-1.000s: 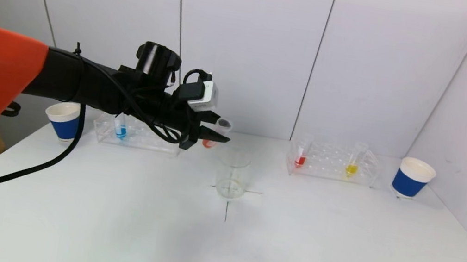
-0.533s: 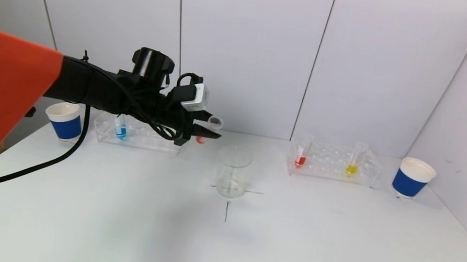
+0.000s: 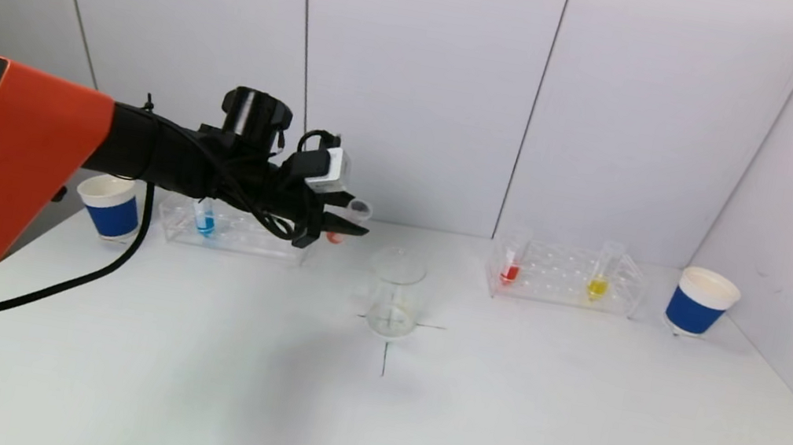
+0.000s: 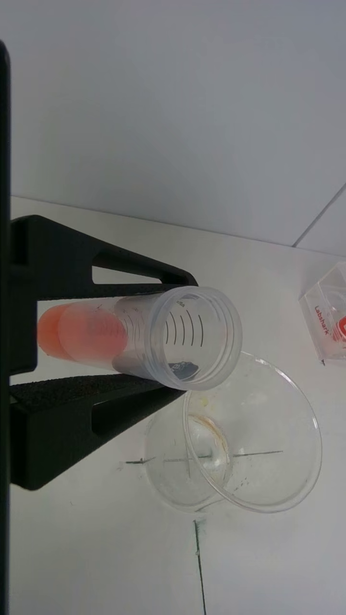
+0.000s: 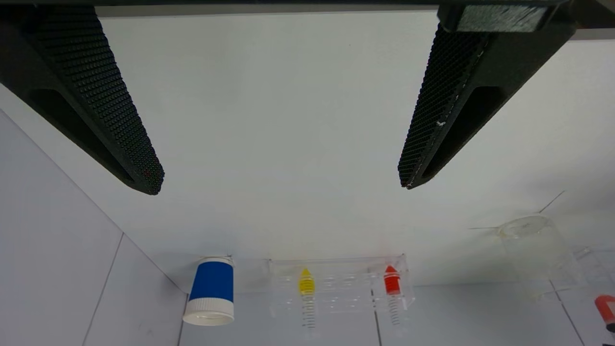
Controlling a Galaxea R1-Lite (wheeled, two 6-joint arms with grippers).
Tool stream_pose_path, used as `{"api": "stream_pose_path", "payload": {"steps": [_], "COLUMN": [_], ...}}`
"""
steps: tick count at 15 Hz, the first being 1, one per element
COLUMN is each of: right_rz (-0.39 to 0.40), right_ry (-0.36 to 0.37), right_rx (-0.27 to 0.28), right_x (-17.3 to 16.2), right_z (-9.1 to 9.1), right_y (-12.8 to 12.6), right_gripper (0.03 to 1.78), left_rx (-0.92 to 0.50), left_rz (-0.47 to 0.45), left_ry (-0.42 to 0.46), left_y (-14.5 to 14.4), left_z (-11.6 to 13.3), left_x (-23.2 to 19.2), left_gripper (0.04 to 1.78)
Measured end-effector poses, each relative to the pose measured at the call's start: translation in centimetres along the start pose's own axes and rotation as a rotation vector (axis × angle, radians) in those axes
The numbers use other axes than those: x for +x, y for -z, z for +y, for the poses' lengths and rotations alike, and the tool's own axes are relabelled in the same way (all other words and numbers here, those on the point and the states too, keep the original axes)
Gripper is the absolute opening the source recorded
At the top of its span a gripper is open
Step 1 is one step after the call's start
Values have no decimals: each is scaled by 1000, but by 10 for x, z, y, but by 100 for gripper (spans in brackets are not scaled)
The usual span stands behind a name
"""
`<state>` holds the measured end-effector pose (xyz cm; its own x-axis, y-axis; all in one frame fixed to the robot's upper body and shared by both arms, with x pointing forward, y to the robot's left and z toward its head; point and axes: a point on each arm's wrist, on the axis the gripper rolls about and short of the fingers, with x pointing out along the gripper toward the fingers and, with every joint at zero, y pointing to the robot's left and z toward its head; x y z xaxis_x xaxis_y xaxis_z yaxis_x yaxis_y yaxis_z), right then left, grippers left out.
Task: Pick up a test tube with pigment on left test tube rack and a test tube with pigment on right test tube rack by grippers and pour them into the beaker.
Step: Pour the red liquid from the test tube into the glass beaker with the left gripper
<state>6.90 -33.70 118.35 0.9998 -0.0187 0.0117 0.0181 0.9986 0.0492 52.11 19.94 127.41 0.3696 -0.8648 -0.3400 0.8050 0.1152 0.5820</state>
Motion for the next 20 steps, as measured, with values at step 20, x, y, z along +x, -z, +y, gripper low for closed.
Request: {"api": "stream_pose_path", "payload": {"steps": [20], "right_rz": [0], "right_ry": [-1], "right_rx": [0], "right_x": [0], "right_z": [0], "right_y": [0], "right_gripper": [177], "left_rx": [28], "left_rz": [88], "left_ry": [-212], "left_y": [-42], "left_z": [-13], "left_x": [-62], "left_gripper": [46]}}
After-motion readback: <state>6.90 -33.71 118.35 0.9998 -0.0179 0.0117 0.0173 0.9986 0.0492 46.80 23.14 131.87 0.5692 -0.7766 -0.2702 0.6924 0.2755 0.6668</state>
